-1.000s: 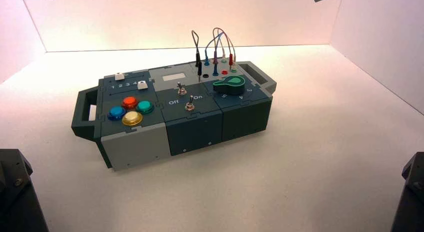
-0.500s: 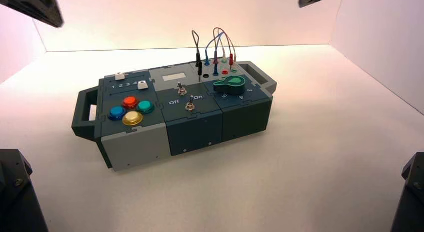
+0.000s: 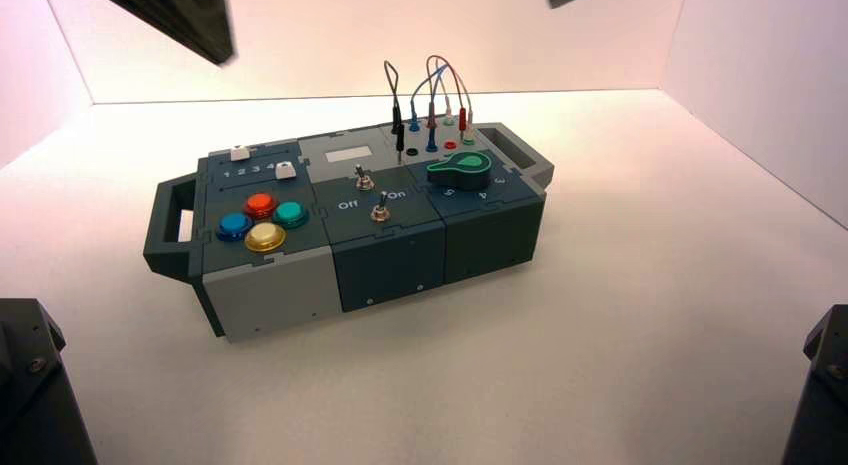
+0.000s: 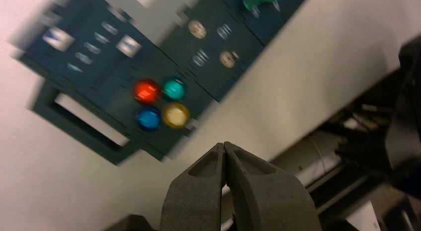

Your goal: Rotate the box clockwise.

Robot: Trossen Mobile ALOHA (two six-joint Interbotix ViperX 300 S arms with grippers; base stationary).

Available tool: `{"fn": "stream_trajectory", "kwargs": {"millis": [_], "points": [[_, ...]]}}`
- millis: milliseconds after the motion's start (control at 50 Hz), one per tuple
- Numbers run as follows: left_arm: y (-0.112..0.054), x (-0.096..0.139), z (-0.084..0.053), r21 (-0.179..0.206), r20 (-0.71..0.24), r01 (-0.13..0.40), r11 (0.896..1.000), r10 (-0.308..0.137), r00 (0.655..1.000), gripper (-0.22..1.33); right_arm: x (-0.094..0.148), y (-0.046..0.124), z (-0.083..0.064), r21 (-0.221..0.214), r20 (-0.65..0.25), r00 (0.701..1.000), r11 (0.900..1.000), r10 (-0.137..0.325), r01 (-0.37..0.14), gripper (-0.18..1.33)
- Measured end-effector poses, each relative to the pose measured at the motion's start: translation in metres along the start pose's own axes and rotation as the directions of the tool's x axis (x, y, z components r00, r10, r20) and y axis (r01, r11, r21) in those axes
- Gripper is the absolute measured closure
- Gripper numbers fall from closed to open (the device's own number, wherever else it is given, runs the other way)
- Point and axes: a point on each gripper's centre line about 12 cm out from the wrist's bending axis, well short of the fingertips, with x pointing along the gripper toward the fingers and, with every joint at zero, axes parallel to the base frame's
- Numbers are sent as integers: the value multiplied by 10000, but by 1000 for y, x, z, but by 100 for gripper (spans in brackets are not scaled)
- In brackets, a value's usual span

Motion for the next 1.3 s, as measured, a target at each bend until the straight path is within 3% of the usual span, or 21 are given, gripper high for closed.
{"fn": "stream_trajectory", "kwargs": {"millis": [320, 400, 460, 580, 740, 980, 1180, 1300], "points": [[-23, 30, -6, 340, -1765, 90, 9994, -28, 9843, 128, 51, 6, 33, -233, -878, 9961, 9997, 49, -69, 127], [-32, 46, -12, 401, -2747, 51, 9992, 61, 9615, 128, 70, 8, 49, -317, -955, 9954, 9995, 54, -85, 127], [-35, 51, -15, 373, -3001, 1, 9993, 111, 9539, 128, 76, 7, 55, -351, -1015, 9948, 9994, 45, -81, 127], [-47, 67, -24, 518, -3919, -277, 9983, 458, 9189, 128, 98, 9, 82, -505, -1062, 9943, 9987, 60, -114, 127], [-57, 79, -31, 529, -4606, -684, 9963, 851, 8835, 128, 129, 17, 102, -716, -1555, 9878, 9971, 129, -243, 127], [-60, 93, -44, 727, -5542, -1293, 9889, 1478, 8192, 128, 178, 42, 103, -1109, -2762, 9607, 9919, 290, -618, 126], [-57, 106, -47, 779, -5982, -1716, 9821, 1838, 7800, 128, 206, 55, 84, -915, -3733, 9260, 9911, 563, -971, 127], [-56, 113, -47, 862, -6164, -1877, 9784, 2004, 7615, 128, 211, 55, 82, -886, -3832, 9219, 9912, 571, -982, 127]]}}
